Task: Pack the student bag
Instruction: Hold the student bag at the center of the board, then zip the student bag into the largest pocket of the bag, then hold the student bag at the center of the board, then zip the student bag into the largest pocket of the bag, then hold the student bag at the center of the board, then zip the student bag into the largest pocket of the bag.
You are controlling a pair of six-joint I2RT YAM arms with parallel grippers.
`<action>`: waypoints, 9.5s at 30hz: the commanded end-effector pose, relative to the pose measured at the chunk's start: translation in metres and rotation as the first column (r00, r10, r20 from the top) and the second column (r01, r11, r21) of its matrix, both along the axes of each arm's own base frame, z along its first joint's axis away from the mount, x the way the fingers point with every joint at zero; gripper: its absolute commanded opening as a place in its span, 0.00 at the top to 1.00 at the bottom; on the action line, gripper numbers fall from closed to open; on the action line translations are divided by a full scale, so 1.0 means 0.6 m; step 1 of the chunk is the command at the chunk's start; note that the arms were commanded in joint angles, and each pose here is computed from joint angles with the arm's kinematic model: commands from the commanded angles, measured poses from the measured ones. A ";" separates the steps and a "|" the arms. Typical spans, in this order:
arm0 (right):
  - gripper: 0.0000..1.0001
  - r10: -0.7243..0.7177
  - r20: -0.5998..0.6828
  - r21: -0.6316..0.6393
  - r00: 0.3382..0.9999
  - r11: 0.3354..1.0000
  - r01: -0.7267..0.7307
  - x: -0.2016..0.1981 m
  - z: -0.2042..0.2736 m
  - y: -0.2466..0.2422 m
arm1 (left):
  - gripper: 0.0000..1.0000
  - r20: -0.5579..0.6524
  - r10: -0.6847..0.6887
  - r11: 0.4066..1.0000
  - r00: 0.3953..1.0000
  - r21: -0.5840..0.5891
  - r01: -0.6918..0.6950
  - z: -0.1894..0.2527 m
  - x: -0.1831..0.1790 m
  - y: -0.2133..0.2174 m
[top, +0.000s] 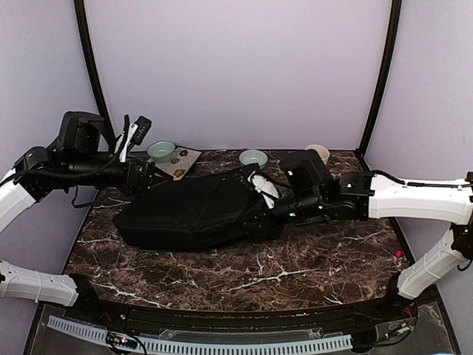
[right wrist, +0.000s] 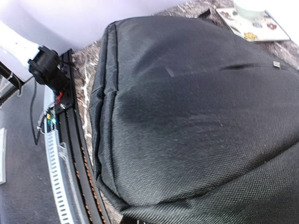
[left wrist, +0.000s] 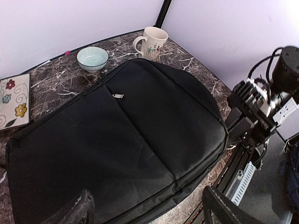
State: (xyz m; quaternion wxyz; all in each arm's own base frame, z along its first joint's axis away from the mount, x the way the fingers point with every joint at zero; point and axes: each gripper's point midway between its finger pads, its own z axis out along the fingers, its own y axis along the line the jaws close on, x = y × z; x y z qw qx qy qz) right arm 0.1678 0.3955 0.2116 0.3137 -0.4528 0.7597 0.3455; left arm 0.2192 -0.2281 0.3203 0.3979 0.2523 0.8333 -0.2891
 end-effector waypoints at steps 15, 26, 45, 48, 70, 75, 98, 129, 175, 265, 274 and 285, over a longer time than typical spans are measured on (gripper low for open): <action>1.00 0.090 0.025 0.254 0.996 0.963 -0.094 0.000 0.228 0.073 | 0.32 0.065 -0.191 0.959 0.979 0.228 0.171 -0.041 -0.076 -0.030; 1.00 0.076 0.029 0.286 0.997 0.955 -0.081 -0.001 0.264 0.080 | 0.27 0.055 -0.291 0.941 0.955 0.196 0.276 -0.033 -0.101 -0.067; 1.00 0.174 0.130 0.444 0.976 0.870 -0.214 -0.069 0.460 0.093 | 0.50 0.317 -0.179 0.952 0.931 0.294 0.083 0.029 -0.052 -0.058; 1.00 0.181 0.157 0.479 0.971 0.846 -0.236 -0.080 0.494 0.086 | 0.83 0.318 -0.183 0.950 0.930 0.301 0.084 0.030 -0.051 -0.059; 1.00 -0.108 0.186 0.417 0.977 0.909 0.021 -0.012 0.458 -0.089 | 1.00 0.275 -0.231 0.894 0.933 0.439 0.092 -0.035 -0.082 0.018; 1.00 -0.115 0.148 0.377 0.982 0.925 0.051 0.002 0.398 -0.090 | 1.00 0.289 -0.211 0.907 0.934 0.414 0.076 -0.024 -0.083 0.023; 1.00 -0.097 -0.033 0.393 0.995 0.914 0.102 0.087 0.267 -0.067 | 0.98 0.335 -0.188 0.953 0.923 0.289 0.089 0.012 -0.108 0.045; 1.00 0.218 0.150 0.499 0.964 0.825 -0.265 -0.022 0.431 0.164 | 0.19 0.207 -0.316 0.936 0.926 0.229 0.268 0.215 -0.115 -0.063; 1.00 -0.223 0.038 0.462 0.974 0.869 0.180 0.126 0.293 -0.107 | 1.00 0.468 -0.183 0.956 0.865 0.289 0.046 0.183 -0.071 0.009; 1.00 -0.118 0.059 0.567 0.991 0.822 0.063 -0.025 0.416 -0.076 | 0.37 0.235 -0.710 0.641 0.664 0.607 0.470 0.064 -0.100 -0.228; 1.00 -0.153 0.052 0.574 0.987 0.813 0.096 -0.020 0.410 -0.087 | 1.00 0.332 -0.680 0.695 0.654 0.577 0.429 0.110 -0.089 -0.237; 1.00 -0.178 -0.036 0.525 0.983 0.834 0.170 -0.028 0.346 -0.114 | 1.00 0.392 -0.582 0.768 0.713 0.552 0.324 0.144 -0.067 -0.214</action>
